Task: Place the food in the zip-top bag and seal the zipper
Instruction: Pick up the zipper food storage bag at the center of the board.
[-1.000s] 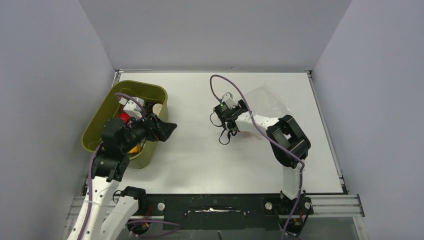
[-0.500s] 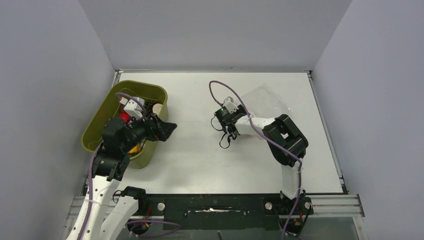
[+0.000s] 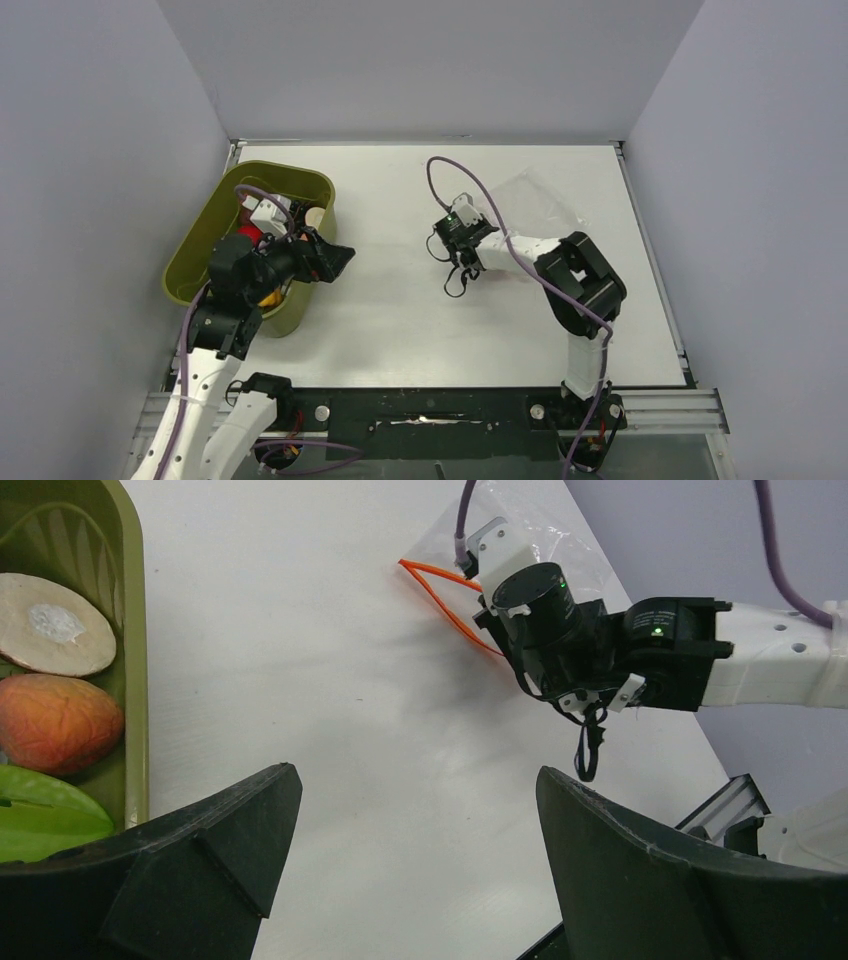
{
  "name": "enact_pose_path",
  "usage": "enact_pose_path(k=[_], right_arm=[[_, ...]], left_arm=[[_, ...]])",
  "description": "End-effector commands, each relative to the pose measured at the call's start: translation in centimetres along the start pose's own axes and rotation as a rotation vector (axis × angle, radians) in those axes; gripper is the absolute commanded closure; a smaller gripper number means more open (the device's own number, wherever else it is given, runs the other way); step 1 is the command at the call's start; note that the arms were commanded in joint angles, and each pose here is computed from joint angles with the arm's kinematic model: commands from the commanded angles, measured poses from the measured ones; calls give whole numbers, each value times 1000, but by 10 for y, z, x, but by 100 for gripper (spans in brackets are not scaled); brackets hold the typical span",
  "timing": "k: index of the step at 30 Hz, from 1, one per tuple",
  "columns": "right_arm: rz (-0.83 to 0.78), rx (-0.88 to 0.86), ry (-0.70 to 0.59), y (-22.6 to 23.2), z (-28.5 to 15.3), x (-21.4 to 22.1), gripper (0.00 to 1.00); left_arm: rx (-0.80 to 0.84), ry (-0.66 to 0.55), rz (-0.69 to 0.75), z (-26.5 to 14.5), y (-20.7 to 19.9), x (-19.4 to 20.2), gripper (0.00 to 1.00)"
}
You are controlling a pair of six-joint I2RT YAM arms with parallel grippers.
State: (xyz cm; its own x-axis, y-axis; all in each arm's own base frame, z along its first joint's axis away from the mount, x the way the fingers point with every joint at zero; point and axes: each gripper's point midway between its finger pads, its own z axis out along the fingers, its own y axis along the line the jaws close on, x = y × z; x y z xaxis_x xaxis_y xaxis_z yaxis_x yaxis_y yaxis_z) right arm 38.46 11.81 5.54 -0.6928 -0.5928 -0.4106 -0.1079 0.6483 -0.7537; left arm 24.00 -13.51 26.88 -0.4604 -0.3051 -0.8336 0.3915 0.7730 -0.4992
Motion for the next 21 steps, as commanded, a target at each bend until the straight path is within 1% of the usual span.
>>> enact_pose_path(k=[1, 8, 12, 14, 18, 21], right_arm=[[216, -84, -52, -26, -29, -27, 100], [387, -240, -71, -40, -66, -35, 100], [499, -376, -100, -43, -93, -45, 100], [551, -437, -113, -45, -106, -48, 100], [631, -565, -139, -40, -129, -55, 100], [678, -647, -160, -39, -146, -61, 100]], left_arm=[[44, -47, 3, 5, -9, -13, 12], [71, -11, -65, 16, -11, -8, 13], [99, 6, -107, 24, -16, -9, 13], [143, 38, -125, 28, -23, -6, 14], [178, 97, -181, 42, -27, 3, 15], [201, 120, -185, 50, -35, 8, 17]])
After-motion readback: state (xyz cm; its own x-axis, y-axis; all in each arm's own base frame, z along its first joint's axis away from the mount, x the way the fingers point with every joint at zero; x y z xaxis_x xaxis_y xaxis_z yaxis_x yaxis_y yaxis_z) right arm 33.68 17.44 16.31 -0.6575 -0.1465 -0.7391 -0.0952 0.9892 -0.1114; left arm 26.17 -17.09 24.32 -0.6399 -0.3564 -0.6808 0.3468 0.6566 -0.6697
